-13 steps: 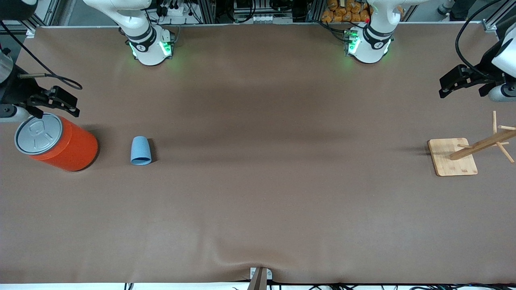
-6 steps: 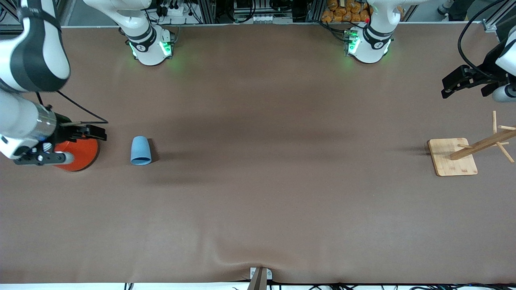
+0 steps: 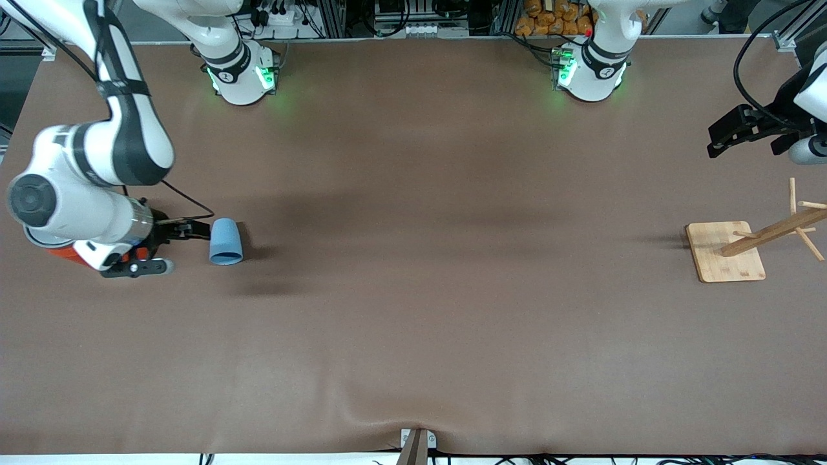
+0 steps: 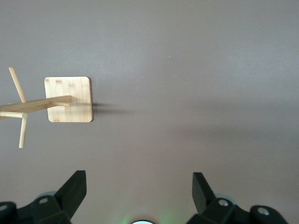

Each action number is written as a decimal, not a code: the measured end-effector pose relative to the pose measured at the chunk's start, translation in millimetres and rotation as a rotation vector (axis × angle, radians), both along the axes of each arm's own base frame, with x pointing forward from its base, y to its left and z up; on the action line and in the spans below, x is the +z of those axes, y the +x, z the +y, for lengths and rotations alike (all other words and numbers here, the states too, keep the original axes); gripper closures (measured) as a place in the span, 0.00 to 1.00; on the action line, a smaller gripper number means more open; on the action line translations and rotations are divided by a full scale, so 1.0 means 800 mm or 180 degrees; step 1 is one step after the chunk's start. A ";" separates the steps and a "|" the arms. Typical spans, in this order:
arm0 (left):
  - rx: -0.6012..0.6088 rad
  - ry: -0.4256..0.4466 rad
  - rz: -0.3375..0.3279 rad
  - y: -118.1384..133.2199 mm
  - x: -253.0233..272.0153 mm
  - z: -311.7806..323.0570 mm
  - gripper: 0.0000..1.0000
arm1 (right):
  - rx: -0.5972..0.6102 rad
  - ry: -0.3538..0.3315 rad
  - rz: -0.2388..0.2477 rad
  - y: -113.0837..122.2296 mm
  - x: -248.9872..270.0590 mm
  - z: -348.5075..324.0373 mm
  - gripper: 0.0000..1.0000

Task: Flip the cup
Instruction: 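Grasp the light blue cup with the right gripper, then lift the cup and carry it toward the table middle with the right gripper, then set the cup down with the right gripper while the left gripper approaches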

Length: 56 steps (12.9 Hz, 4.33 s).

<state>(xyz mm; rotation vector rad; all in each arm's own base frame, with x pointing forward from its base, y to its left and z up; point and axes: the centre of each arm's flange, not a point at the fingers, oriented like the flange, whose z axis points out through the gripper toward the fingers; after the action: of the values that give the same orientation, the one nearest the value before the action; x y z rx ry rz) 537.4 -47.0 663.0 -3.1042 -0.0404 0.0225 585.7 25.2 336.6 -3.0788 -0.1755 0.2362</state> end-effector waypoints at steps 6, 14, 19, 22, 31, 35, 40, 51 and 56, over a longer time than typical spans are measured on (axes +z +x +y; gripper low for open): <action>0.0017 0.0000 -0.0003 0.000 0.000 0.004 0.00 | 0.0137 0.0014 -0.0207 -0.052 -0.094 -0.004 0.00; 0.0036 0.0000 0.0006 0.001 -0.002 0.008 0.00 | 0.0191 0.0030 -0.0303 -0.068 -0.148 -0.004 0.00; 0.0066 -0.0004 -0.0009 0.005 -0.004 0.015 0.00 | 0.0213 0.0053 -0.0271 -0.065 -0.176 0.002 0.19; 0.0064 -0.0005 0.0003 0.008 -0.008 0.014 0.00 | 0.0380 0.0094 -0.0022 -0.036 -0.138 0.041 0.19; 0.0055 -0.0006 0.0013 0.010 -0.013 0.013 0.00 | 0.1904 0.0513 -0.0371 0.016 0.067 0.416 0.19; 0.0042 -0.0009 0.0028 0.014 -0.020 0.010 0.00 | 0.2943 0.0424 -0.0707 -0.051 0.025 0.604 0.19; 0.0007 -0.0022 0.0048 0.028 -0.039 0.004 0.00 | 0.3827 0.0147 -0.1023 -0.153 -0.045 0.737 0.19; -0.0190 -0.0074 0.0093 0.058 -0.110 -0.040 0.00 | 0.4325 -0.0289 -0.0783 -0.218 -0.168 0.766 0.19; -0.0445 -0.0189 0.0104 0.063 -0.162 -0.109 0.00 | 0.4341 -0.0309 -0.0784 -0.222 -0.171 0.769 0.19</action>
<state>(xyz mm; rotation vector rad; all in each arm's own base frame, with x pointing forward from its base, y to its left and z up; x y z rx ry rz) 588.1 -133.9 533.7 -3.1565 0.1815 0.0714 407.8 640.2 200.1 -2.4471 -2.2138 -0.1207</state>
